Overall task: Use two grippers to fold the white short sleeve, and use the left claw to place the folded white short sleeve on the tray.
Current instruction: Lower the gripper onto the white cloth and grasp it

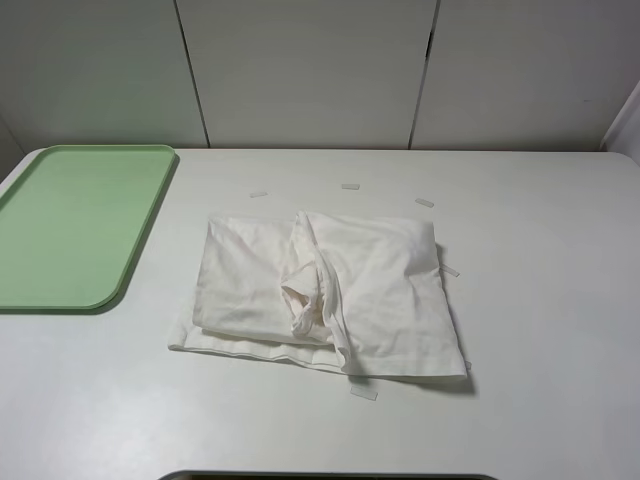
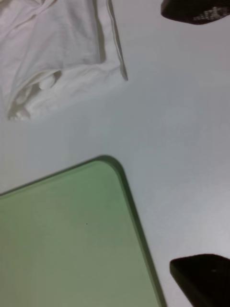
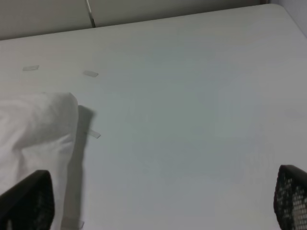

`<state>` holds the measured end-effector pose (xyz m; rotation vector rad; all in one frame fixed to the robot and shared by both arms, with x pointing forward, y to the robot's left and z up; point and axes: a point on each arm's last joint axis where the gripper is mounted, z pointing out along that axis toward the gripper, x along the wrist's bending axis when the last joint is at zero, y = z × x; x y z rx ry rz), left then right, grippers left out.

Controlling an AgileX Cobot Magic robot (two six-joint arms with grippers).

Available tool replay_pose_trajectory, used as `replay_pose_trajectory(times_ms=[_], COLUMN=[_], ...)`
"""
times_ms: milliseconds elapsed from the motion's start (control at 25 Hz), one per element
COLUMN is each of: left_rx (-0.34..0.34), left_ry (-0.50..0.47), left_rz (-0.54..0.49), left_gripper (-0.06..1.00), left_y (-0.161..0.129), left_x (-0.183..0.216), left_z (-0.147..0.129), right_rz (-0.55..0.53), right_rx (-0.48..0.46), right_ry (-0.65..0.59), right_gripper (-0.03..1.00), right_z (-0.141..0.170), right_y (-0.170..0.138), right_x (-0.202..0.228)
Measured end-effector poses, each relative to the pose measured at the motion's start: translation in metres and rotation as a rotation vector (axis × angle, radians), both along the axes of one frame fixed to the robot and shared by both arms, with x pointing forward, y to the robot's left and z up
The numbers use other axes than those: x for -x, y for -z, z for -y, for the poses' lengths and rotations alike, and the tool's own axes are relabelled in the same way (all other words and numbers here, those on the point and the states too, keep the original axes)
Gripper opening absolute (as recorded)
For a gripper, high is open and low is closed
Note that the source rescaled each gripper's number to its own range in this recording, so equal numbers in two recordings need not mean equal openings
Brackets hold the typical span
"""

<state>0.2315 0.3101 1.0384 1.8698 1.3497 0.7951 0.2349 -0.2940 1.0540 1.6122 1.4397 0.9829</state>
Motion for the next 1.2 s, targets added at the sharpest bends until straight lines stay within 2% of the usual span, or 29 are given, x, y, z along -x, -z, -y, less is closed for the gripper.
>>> replay_pose_trajectory(times_ms=[200, 240, 360, 440, 480, 520, 560, 720, 760, 880, 1040, 1200], left_rx=[0.032, 0.056, 0.209, 0.257, 0.261, 0.258, 0.263, 0.255, 0.255, 0.265, 0.292, 0.312], left_ry=[0.014, 0.018, 0.069, 0.083, 0.08, 0.07, 0.065, 0.058, 0.058, 0.07, 0.081, 0.076], left_rz=[-0.004, 0.003, 0.055, 0.029, 0.001, -0.091, -0.136, -0.372, -0.372, -0.478, -0.521, -0.601], left_gripper=[0.95, 0.95, 0.93, 0.91, 0.91, 0.9, 0.9, 0.9, 0.9, 0.9, 0.9, 0.9], left_y=[-0.001, -0.003, -0.025, -0.038, -0.042, -0.046, -0.048, -0.035, -0.035, -0.021, 0.0, 0.031], left_x=[0.001, 0.002, -0.002, -0.018, -0.028, -0.054, -0.068, -0.128, -0.128, -0.167, -0.207, -0.235], left_z=[0.003, 0.004, 0.016, 0.024, 0.028, 0.037, 0.042, 0.066, 0.066, 0.083, 0.099, 0.109], right_rz=[0.0, 0.0, 0.0, 0.0, 0.0, 0.0, 0.0, 0.0, 0.0, 0.0, 0.0, 0.0], right_rx=[0.0, 0.0, 0.0, 0.0, 0.0, 0.0, 0.0, 0.0, 0.0, 0.0, 0.0, 0.0], right_ry=[0.0, 0.0, 0.0, 0.0, 0.0, 0.0, 0.0, 0.0, 0.0, 0.0, 0.0, 0.0], right_gripper=[1.0, 1.0, 1.0, 1.0, 1.0, 1.0, 1.0, 1.0, 1.0, 1.0, 1.0, 1.0], right_z=[0.0, 0.0, 0.0, 0.0, 0.0, 0.0, 0.0, 0.0, 0.0, 0.0, 0.0, 0.0], right_y=[0.0, 0.0, 0.0, 0.0, 0.0, 0.0, 0.0, 0.0, 0.0, 0.0, 0.0, 0.0], right_x=[0.0, 0.0, 0.0, 0.0, 0.0, 0.0, 0.0, 0.0, 0.0, 0.0, 0.0, 0.0])
